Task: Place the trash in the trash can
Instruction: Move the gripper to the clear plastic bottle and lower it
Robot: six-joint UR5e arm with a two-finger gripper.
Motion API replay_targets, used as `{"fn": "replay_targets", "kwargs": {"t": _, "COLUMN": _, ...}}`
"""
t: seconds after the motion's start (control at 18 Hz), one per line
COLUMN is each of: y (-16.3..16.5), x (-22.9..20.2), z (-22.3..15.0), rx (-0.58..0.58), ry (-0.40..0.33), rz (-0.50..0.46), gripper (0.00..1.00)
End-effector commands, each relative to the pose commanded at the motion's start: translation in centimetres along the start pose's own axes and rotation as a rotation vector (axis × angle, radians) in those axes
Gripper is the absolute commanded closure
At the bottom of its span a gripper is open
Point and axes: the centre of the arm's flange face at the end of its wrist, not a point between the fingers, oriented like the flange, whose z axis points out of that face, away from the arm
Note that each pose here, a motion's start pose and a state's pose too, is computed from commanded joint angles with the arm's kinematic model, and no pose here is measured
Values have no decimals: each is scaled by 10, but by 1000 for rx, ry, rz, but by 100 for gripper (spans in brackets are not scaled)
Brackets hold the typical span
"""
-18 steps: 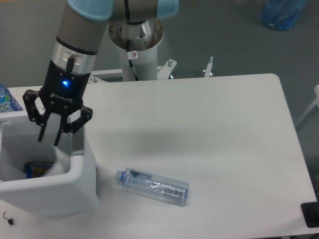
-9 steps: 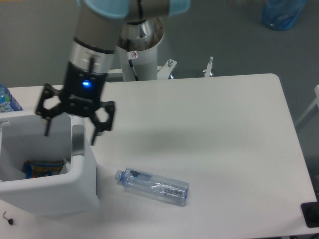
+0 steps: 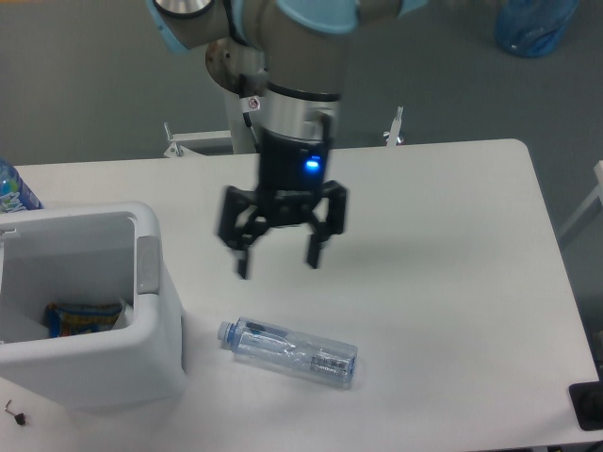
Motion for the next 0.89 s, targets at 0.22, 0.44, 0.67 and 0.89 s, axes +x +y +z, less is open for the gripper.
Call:
{"fn": "replay_targets", "kwargs": {"t": 0.22, "y": 1, "x": -30, "z": 61, "rx": -76, "ry": -122, "rz": -38, "gripper": 0}}
{"fn": "replay_targets", "kwargs": {"t": 0.44, "y": 0, "x": -49, "z": 105, "rx": -118, "ry": -204, "rz": -110, "gripper": 0}}
{"fn": "replay_targets", "kwargs": {"t": 0.67, "y": -7, "x": -62, "z": 146, "rx": -151, "ry": -250, "rz": -140, "gripper": 0}}
{"fn": "replay_targets", "kwargs": {"t": 0.89, "y": -7, "x": -62, "z": 179, "rx": -185, "ry": -259, "rz": -141, "gripper": 0}}
